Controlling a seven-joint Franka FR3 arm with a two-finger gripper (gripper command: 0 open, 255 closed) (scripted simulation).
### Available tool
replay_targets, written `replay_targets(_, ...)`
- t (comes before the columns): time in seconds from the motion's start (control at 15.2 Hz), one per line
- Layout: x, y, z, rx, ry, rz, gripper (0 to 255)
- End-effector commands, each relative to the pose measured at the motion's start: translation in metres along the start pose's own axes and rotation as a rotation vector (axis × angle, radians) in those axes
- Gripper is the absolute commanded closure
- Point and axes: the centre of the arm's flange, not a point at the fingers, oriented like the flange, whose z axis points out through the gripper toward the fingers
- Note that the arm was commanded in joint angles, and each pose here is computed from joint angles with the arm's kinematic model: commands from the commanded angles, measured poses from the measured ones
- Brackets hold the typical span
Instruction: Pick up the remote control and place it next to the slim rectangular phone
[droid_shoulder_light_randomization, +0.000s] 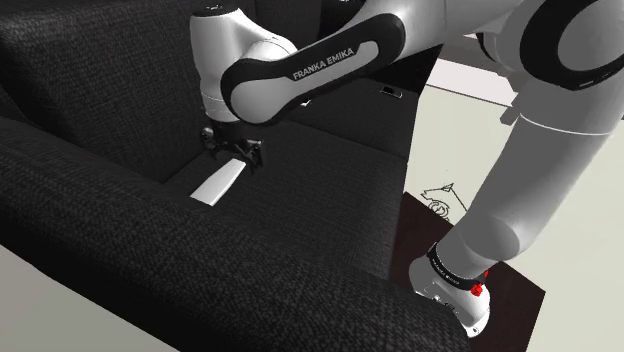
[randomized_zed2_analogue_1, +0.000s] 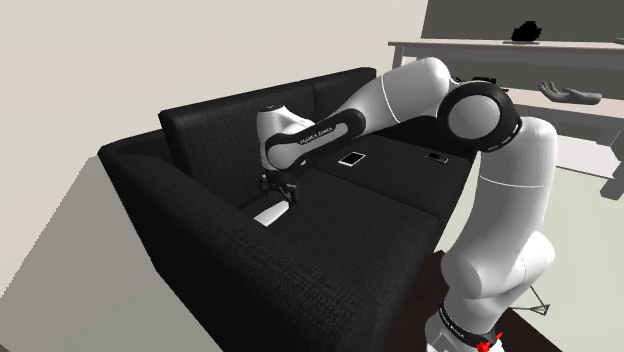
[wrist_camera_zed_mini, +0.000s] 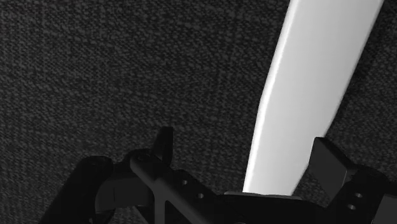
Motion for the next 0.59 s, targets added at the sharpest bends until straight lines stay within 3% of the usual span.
replay_targets(0.0, -0.002, -0.022, 0.012, -0.002, -0.008, 0.06, 0)
replay_targets(0.2, -0.002, -0.057, 0.03, -0.005, -0.023, 0.139, 0)
replay_targets(0.53, -0.003, -0.057, 0.057, -0.005, -0.023, 0.139, 0)
